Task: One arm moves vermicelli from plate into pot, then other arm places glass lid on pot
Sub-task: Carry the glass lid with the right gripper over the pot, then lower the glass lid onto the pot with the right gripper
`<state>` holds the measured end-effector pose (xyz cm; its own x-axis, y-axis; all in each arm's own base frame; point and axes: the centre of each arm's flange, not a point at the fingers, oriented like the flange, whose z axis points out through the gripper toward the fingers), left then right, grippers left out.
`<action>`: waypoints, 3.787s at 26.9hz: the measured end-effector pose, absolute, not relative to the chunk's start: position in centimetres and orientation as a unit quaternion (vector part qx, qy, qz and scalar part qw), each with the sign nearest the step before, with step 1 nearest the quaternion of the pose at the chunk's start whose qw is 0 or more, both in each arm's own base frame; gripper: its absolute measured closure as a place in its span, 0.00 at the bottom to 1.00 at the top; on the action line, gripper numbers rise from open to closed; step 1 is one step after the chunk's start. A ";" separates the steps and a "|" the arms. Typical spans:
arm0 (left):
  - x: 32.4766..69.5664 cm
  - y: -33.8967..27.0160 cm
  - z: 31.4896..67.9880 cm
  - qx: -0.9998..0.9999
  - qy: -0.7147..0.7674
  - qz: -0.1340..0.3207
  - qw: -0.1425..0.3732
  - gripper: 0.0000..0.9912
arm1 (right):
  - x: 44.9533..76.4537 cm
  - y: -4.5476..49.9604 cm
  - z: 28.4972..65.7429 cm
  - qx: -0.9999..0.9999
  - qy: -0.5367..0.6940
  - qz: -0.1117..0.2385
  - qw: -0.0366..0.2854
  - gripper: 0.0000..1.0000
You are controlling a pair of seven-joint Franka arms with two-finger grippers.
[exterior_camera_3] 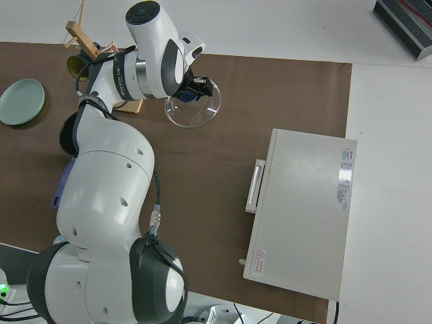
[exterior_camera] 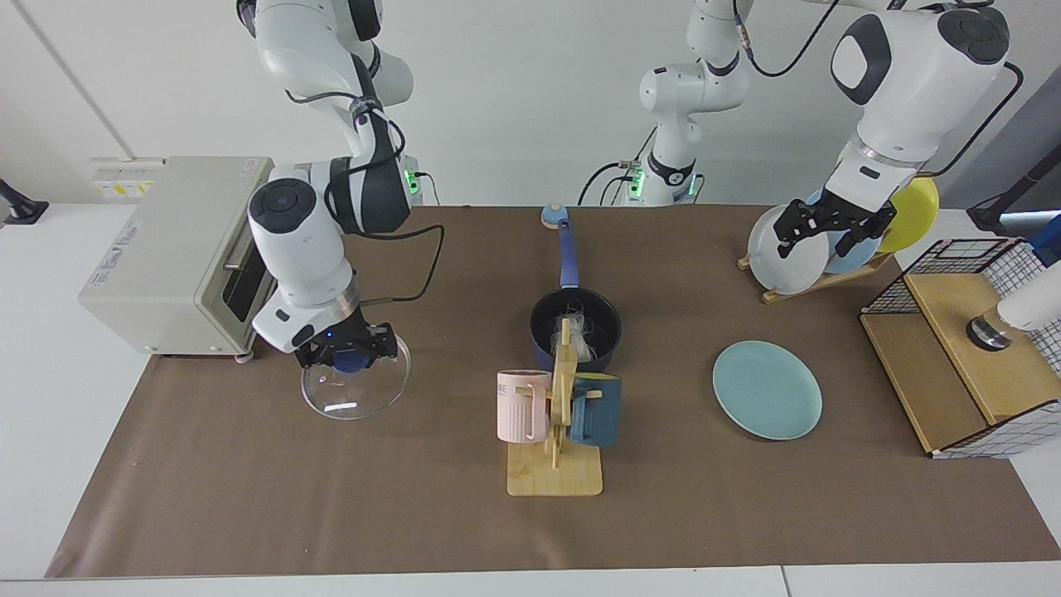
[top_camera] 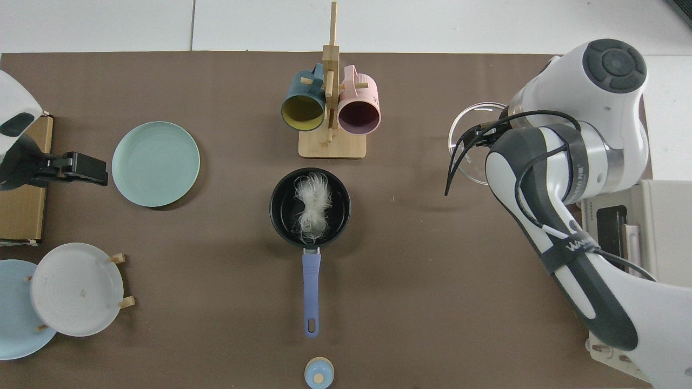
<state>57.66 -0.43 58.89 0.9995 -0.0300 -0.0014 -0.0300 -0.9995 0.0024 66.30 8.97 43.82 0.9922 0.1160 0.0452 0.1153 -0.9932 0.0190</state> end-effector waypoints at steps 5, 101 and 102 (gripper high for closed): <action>57.5 -0.8 58.8 1.000 -0.019 -0.004 0.001 0.00 | 61.6 10.3 44.8 0.998 0.061 0.007 0.005 0.56; 57.0 -0.8 59.7 1.000 -0.018 -0.001 0.001 0.00 | 56.7 44.9 37.9 0.984 -0.176 0.027 -0.020 0.56; 57.0 -0.8 59.7 1.000 -0.018 -0.001 0.001 0.00 | 56.7 44.9 37.9 0.984 -0.176 0.027 -0.020 0.56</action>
<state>57.00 -0.85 59.73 0.9993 -0.0370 -0.0016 -0.0370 -0.9993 0.0014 56.73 44.93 37.91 0.9364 -0.3479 0.0465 -0.3457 -0.9370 -0.0495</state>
